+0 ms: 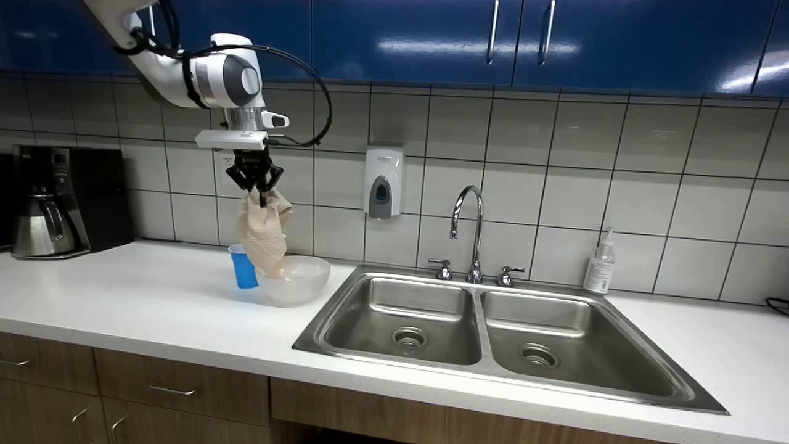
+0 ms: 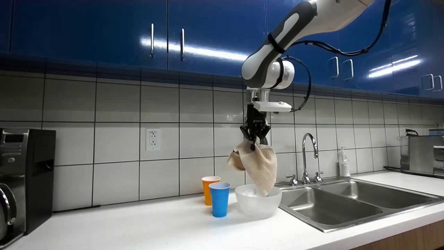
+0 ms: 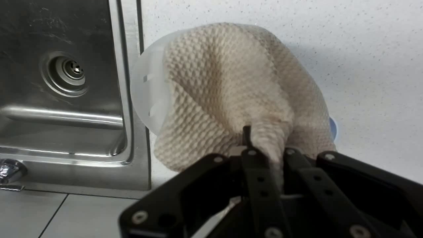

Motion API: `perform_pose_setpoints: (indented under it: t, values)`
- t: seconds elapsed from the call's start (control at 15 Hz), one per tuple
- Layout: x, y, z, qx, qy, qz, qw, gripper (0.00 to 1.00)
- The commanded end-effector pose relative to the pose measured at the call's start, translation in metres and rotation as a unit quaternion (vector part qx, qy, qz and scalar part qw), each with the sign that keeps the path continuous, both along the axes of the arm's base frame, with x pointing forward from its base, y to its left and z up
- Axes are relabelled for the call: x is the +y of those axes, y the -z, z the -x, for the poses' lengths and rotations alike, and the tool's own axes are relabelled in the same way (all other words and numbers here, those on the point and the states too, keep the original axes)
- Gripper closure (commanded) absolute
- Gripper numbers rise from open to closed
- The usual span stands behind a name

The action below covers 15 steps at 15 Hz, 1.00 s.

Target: Put the white towel inside the plastic bowl

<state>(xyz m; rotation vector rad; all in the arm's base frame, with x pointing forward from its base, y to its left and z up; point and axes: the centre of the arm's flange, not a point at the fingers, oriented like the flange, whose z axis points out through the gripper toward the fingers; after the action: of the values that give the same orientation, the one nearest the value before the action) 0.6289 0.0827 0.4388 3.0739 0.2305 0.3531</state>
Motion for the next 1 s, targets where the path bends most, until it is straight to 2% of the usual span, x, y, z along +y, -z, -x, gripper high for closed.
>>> perform_pose_setpoints:
  t: [0.0,0.53,0.93]
  values:
    - [-0.003,-0.006,-0.041,0.009,0.027,0.011,0.9995,0.98]
    - [-0.023,0.002,-0.078,0.017,0.058,0.010,0.9981,0.98]
    - [-0.028,0.034,-0.080,0.046,0.061,0.015,0.9969,0.98]
